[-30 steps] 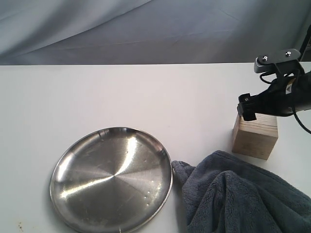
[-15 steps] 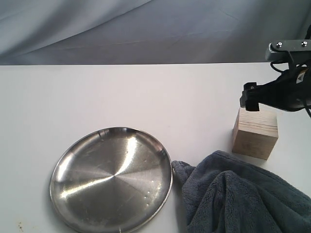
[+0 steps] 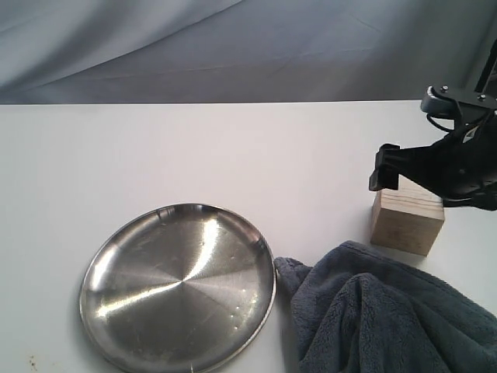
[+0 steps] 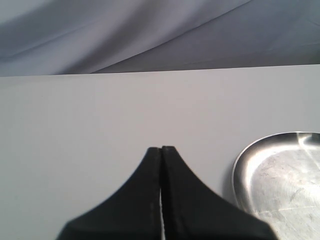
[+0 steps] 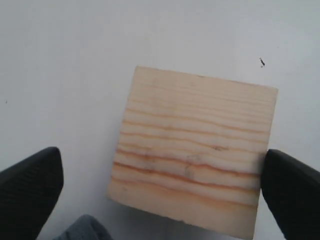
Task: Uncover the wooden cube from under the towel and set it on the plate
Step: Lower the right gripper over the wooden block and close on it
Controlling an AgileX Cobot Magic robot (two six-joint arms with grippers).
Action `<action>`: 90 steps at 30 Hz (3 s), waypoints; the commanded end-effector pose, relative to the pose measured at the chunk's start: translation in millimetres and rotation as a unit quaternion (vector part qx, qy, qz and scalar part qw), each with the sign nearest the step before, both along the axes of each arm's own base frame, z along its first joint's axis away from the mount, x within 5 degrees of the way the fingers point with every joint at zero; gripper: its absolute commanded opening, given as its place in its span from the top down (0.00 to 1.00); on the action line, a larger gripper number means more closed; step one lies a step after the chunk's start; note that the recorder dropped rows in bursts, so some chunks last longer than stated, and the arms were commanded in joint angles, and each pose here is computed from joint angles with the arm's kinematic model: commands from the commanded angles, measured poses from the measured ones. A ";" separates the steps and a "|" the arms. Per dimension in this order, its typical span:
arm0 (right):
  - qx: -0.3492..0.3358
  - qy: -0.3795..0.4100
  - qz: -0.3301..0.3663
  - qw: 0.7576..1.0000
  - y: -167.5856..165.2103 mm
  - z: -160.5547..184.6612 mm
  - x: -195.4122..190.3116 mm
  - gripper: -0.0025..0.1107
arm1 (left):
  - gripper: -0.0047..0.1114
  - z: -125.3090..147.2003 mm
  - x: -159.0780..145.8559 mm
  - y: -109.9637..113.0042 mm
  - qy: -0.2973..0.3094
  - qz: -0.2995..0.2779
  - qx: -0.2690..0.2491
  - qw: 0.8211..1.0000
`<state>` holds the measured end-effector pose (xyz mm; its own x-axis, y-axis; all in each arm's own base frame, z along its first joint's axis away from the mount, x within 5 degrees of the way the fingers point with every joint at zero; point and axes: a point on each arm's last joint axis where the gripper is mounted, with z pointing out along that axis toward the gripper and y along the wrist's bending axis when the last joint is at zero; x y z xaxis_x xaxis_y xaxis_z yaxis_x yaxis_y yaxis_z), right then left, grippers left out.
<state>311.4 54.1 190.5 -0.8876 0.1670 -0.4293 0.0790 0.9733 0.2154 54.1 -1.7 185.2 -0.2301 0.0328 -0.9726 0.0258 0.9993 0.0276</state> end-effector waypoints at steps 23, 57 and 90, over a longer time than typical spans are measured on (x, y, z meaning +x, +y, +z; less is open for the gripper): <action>0.017 -0.009 -0.036 0.999 14.9 -37.1 17.0 0.05 | 0.96 0.0 0.1 0.0 -0.005 0.001 -0.004 1.000; -0.074 -0.025 0.067 0.995 9.4 -40.1 18.0 0.98 | 0.96 0.0 0.1 0.0 -0.005 0.001 -0.004 1.000; -0.092 -0.091 0.165 0.978 13.1 5.2 7.5 0.98 | 0.96 0.0 0.1 0.0 -0.005 0.001 -0.004 1.000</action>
<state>318.0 64.1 188.8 -0.8126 -0.2127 -0.5425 -0.2513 0.9679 -0.0031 54.1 -1.7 185.2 -0.2301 0.0328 -0.9726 0.0258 0.9993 0.0276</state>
